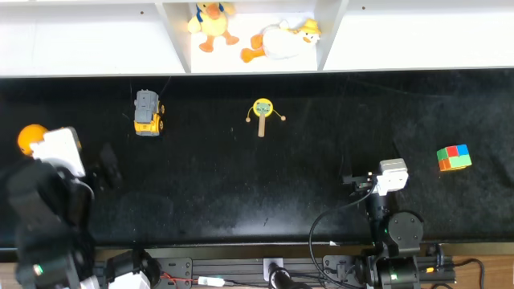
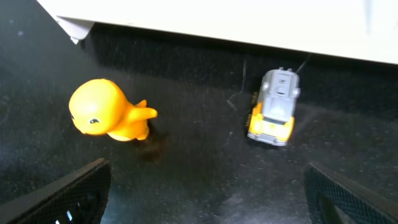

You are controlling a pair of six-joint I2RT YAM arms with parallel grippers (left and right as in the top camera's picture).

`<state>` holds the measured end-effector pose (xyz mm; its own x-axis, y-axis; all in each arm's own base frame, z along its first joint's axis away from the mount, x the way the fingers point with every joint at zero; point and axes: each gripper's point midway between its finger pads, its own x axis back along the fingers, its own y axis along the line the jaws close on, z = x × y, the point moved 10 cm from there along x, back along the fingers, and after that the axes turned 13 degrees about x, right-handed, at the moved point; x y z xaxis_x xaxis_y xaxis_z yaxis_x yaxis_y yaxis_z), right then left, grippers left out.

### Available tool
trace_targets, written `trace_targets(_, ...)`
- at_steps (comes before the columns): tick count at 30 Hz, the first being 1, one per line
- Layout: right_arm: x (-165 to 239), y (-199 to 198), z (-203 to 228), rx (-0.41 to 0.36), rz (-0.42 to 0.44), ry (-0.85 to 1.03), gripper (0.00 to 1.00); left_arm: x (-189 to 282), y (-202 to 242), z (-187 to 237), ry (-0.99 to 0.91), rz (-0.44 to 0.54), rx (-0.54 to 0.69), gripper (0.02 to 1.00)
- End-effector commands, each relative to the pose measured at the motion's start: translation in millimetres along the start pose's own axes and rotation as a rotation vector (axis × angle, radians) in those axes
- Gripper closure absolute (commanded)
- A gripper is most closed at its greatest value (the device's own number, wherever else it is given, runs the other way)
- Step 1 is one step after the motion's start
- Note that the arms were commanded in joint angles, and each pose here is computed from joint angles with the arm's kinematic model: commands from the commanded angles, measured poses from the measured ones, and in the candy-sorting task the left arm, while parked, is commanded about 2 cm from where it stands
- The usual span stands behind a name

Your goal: Store Toys

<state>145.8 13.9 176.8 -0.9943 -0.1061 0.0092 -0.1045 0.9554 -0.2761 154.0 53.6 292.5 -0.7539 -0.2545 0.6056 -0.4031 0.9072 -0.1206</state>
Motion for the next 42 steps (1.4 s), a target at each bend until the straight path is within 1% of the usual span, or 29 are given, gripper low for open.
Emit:
trace_targets(1,0,1,4,-0.012,-0.004,0.001,0.005,-18,9,-21,0.069,0.055,-0.078,0.025)
trace_targets(5,0,1,4,-0.012,-0.004,0.001,0.005,-39,31,-32,0.123,0.071,-0.079,0.025)
trace_targets(9,0,1,4,-0.012,-0.004,0.001,0.007,-50,61,-35,0.146,0.034,-0.05,0.027)
trace_targets(12,0,1,4,-0.012,-0.004,0.001,0.007,-50,82,-39,0.111,0.002,-0.034,0.023)
trace_targets(15,0,1,4,-0.012,-0.004,0.001,0.007,-43,102,-48,0.03,-0.076,-0.014,0.023)
trace_targets(19,0,1,4,-0.012,-0.004,0.001,0.005,-43,108,-57,-0.025,-0.102,-0.03,0.02)
trace_targets(23,0,1,4,-0.012,-0.004,0.001,0.005,-52,112,-57,-0.011,-0.096,-0.024,0.02)
trace_targets(29,0,1,4,-0.012,-0.004,0.001,0.005,-95,129,-45,0.103,-0.063,0.01,0.02)
trace_targets(33,0,1,4,-0.012,-0.004,0.001,0.005,-117,134,-35,0.156,0.008,-0.003,0.02)
trace_targets(35,0,1,4,-0.012,-0.004,0.001,0.005,-127,137,-32,0.173,0.02,0.007,0.02)
trace_targets(38,0,1,4,-0.012,-0.005,0.001,0.005,-137,141,-27,0.194,0.026,0.017,0.023)
trace_targets(42,0,1,4,-0.012,-0.004,0.001,0.005,-144,143,-23,0.213,0.04,0.0,0.02)
